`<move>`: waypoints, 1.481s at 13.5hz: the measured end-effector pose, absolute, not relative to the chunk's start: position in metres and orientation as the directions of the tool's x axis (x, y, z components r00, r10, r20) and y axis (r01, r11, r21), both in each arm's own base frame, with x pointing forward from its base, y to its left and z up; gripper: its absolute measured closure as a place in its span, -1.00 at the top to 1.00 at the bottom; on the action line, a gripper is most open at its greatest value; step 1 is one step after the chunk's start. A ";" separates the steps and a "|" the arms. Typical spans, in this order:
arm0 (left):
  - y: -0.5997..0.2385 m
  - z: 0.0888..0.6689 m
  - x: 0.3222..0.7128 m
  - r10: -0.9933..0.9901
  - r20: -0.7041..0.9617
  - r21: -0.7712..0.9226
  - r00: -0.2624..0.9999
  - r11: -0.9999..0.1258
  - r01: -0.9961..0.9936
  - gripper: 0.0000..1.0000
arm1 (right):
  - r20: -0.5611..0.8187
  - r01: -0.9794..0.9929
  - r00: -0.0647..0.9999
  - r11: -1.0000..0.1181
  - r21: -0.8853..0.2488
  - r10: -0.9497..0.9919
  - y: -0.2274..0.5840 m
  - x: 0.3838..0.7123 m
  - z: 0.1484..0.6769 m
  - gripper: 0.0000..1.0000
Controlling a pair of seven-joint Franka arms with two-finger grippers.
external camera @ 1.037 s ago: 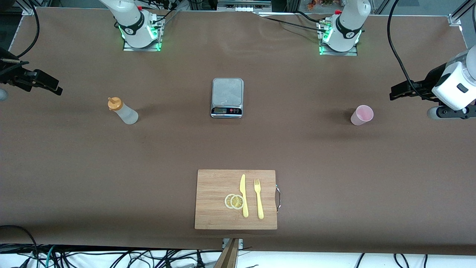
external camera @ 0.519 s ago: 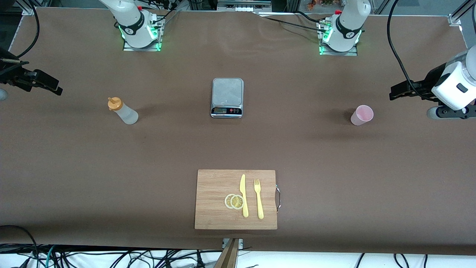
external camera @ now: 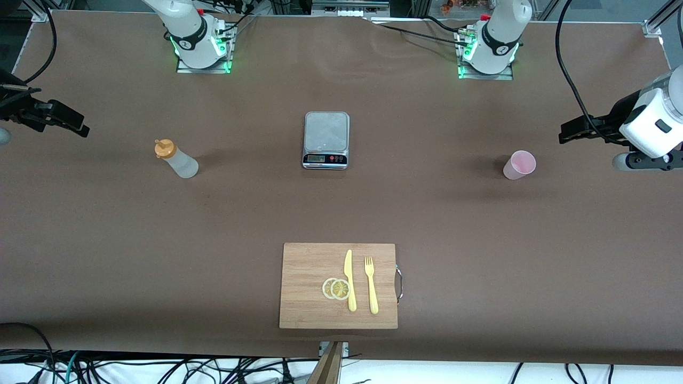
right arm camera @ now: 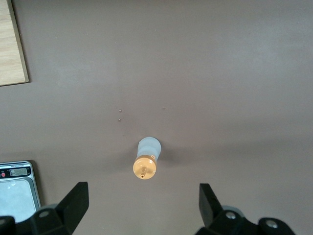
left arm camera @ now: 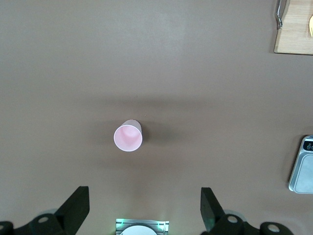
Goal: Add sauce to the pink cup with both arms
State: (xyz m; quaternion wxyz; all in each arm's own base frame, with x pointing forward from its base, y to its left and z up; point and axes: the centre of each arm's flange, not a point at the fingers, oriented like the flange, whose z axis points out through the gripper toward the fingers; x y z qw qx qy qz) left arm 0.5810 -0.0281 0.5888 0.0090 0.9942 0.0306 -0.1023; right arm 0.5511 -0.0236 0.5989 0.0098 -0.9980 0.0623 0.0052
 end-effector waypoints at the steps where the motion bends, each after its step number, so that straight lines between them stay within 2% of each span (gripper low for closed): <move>1: -0.028 0.589 0.581 0.059 -0.204 0.012 0.977 -0.998 0.063 1.00 | -0.012 -0.124 0.992 -0.992 -0.019 -0.124 -0.024 0.551 0.599 1.00; 8: -0.026 0.587 0.584 0.062 -0.193 0.013 0.979 -0.998 0.065 1.00 | -0.011 -0.124 0.992 -0.992 -0.019 -0.124 -0.024 0.551 0.599 1.00; 11: -0.016 0.569 0.591 0.028 -0.194 -0.017 0.981 -1.000 0.025 1.00 | -0.011 -0.124 0.992 -0.992 -0.019 -0.124 -0.024 0.551 0.599 1.00; 16: 0.039 0.482 0.600 -0.012 -0.188 -0.031 0.982 -0.999 -0.018 1.00 | -0.011 -0.124 0.992 -0.992 -0.019 -0.124 -0.024 0.551 0.599 1.00; 20: 0.061 0.396 0.584 -0.045 -0.206 -0.021 0.977 -0.999 -0.050 1.00 | -0.011 -0.124 0.992 -0.992 -0.019 -0.124 -0.024 0.551 0.599 1.00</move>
